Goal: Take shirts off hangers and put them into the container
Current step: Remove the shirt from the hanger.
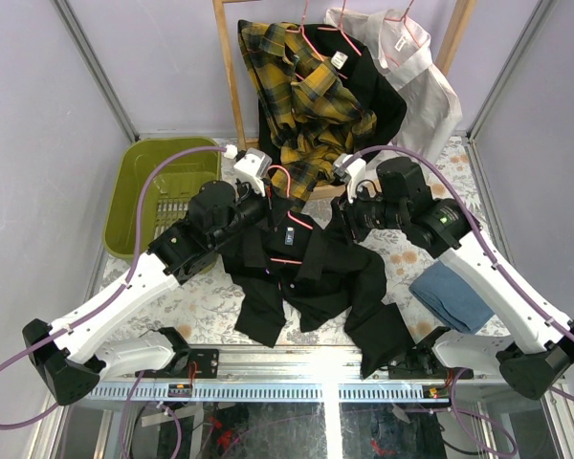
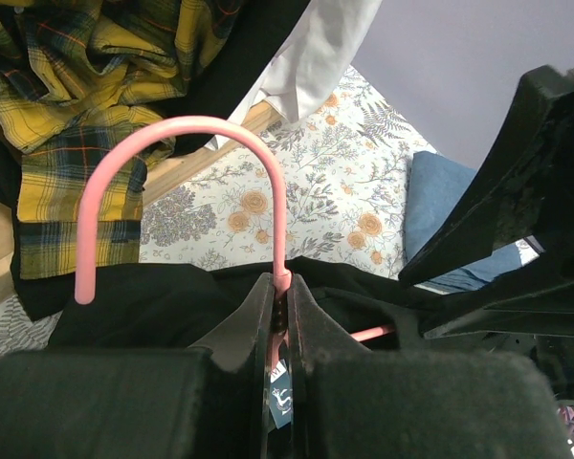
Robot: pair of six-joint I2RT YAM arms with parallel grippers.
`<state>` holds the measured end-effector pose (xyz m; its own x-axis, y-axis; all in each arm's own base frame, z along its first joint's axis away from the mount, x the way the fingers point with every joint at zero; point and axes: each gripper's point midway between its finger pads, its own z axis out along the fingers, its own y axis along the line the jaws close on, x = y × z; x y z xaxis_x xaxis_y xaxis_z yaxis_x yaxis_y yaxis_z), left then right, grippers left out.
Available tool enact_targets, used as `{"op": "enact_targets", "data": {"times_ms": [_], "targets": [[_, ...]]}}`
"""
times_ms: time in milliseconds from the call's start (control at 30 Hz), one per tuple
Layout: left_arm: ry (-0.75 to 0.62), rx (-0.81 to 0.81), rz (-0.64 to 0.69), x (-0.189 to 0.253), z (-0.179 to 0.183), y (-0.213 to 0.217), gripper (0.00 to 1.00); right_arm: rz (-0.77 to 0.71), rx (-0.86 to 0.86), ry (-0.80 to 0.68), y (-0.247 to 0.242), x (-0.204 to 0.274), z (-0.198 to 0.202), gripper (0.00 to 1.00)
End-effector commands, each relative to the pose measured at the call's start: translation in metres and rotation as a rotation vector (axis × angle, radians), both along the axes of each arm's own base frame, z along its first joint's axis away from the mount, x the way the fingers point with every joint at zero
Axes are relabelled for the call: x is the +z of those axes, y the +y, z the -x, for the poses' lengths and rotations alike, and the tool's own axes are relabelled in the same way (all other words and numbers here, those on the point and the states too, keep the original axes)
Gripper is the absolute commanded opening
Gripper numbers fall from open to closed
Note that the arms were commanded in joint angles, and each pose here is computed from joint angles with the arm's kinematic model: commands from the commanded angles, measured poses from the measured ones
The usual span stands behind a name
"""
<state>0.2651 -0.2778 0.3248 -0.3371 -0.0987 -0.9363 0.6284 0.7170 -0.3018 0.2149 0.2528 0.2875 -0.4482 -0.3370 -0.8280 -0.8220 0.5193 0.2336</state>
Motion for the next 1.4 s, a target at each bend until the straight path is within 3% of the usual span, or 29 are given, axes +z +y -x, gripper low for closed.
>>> {"op": "enact_targets", "data": {"times_ms": [0, 133, 233, 400, 633, 767, 967, 1100, 1167, 1367], "targets": [[-0.067, -0.029, 0.087, 0.037, 0.003, -0.007, 0.00, 0.012, 0.006, 0.007, 0.006, -0.001, -0.005, 0.30], [-0.071, -0.014, 0.076, 0.037, 0.001, -0.004, 0.00, -0.001, -0.029, -0.032, 0.003, 0.007, -0.011, 0.13], [-0.082, 0.008, 0.061, 0.036, 0.000, 0.001, 0.00, -0.007, -0.059, -0.070, -0.002, 0.013, -0.013, 0.10], [-0.139, 0.150, -0.075, 0.032, -0.011, 0.037, 0.00, 0.040, -0.193, -0.174, -0.029, 0.020, -0.026, 0.00], [-0.176, 0.226, -0.105, 0.038, -0.009, 0.061, 0.00, 0.072, -0.401, -0.312, -0.065, 0.037, -0.046, 0.00], [-0.179, 0.208, -0.076, 0.040, -0.008, 0.056, 0.00, 0.073, -0.300, -0.267, -0.055, 0.035, -0.031, 0.13], [-0.173, 0.187, -0.044, 0.043, -0.008, 0.048, 0.00, 0.083, -0.195, -0.221, -0.051, 0.034, -0.010, 0.60], [-0.163, 0.175, -0.039, 0.042, -0.008, 0.044, 0.00, 0.066, -0.111, -0.175, -0.041, 0.028, 0.002, 0.75], [-0.162, 0.171, -0.034, 0.043, -0.009, 0.042, 0.00, 0.060, -0.078, -0.142, -0.034, 0.022, 0.004, 0.78], [-0.151, 0.181, -0.008, 0.046, -0.008, 0.043, 0.00, 0.066, -0.074, -0.084, -0.022, 0.010, -0.004, 0.69]]}}
